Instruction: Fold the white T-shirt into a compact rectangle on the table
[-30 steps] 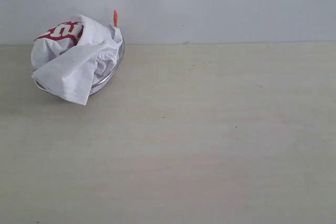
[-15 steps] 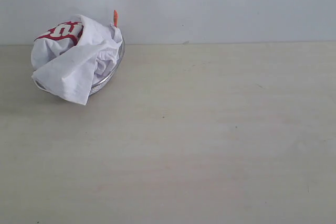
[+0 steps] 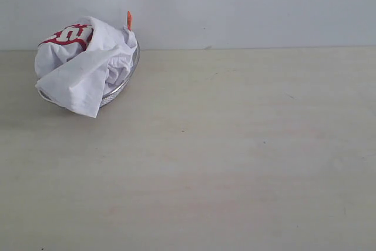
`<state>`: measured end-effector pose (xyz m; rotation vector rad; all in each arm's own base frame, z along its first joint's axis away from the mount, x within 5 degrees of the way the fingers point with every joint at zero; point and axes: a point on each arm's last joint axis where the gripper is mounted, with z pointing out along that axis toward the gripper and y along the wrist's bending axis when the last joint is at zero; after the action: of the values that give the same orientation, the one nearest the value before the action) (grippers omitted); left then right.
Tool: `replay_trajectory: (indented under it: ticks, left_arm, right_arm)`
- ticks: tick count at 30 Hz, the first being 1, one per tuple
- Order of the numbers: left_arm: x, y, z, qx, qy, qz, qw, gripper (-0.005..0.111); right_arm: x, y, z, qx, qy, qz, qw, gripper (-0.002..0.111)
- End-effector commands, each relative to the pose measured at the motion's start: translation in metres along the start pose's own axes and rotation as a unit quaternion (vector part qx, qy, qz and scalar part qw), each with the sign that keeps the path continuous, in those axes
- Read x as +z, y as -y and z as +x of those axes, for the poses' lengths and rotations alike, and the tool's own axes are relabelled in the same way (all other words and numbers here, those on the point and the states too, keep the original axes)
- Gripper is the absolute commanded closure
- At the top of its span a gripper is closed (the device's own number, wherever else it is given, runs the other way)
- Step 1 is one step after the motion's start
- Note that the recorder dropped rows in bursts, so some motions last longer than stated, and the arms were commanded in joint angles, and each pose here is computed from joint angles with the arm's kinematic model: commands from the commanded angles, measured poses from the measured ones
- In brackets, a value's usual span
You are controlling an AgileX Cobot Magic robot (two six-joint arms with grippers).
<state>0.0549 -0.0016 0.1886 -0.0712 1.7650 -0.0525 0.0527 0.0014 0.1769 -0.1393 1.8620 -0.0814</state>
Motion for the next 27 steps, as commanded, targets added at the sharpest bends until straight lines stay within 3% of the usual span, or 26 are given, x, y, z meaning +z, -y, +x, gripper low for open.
replay_trajectory:
  ticks: [1,4,10,14,18,21,24,27]
  left_arm:
    - [0.0,0.001,0.002,-0.007,-0.006,0.004,1.0,0.102]
    - [-0.006,0.004,-0.017,-0.033,0.023,0.016,0.999,0.102]
    - [-0.031,0.009,-0.072,-0.026,0.105,0.026,0.994,0.102]
    - [-0.046,0.013,-0.093,-0.021,0.12,0.035,0.992,0.102]
    - [-0.053,0.012,-0.108,-0.023,0.178,0.03,0.983,0.102]
    - [-0.056,0.013,-0.113,-0.066,0.208,0.045,0.975,0.102]
    - [-0.056,0.015,-0.115,-0.113,0.21,0.066,0.969,0.102]
    - [-0.055,0.016,-0.112,-0.113,0.195,0.069,0.972,0.102]
  right_arm:
    - [-0.001,0.0,-0.003,0.0,0.006,0.0,1.0,0.108]
    - [-0.001,0.0,-0.003,0.0,0.005,0.0,1.0,0.108]
    - [-0.001,0.0,-0.003,0.0,0.005,0.0,1.0,0.108]
    - [-0.001,0.0,-0.003,0.0,0.005,0.0,1.0,0.108]
    - [-0.001,0.0,-0.003,0.0,0.005,0.0,1.0,0.108]
    - [-0.001,0.0,-0.003,0.0,0.005,0.0,1.0,0.108]
    - [-0.001,0.0,-0.003,0.0,0.005,0.0,1.0,0.108]
    - [-0.001,0.0,-0.003,0.0,0.005,0.0,1.0,0.108]
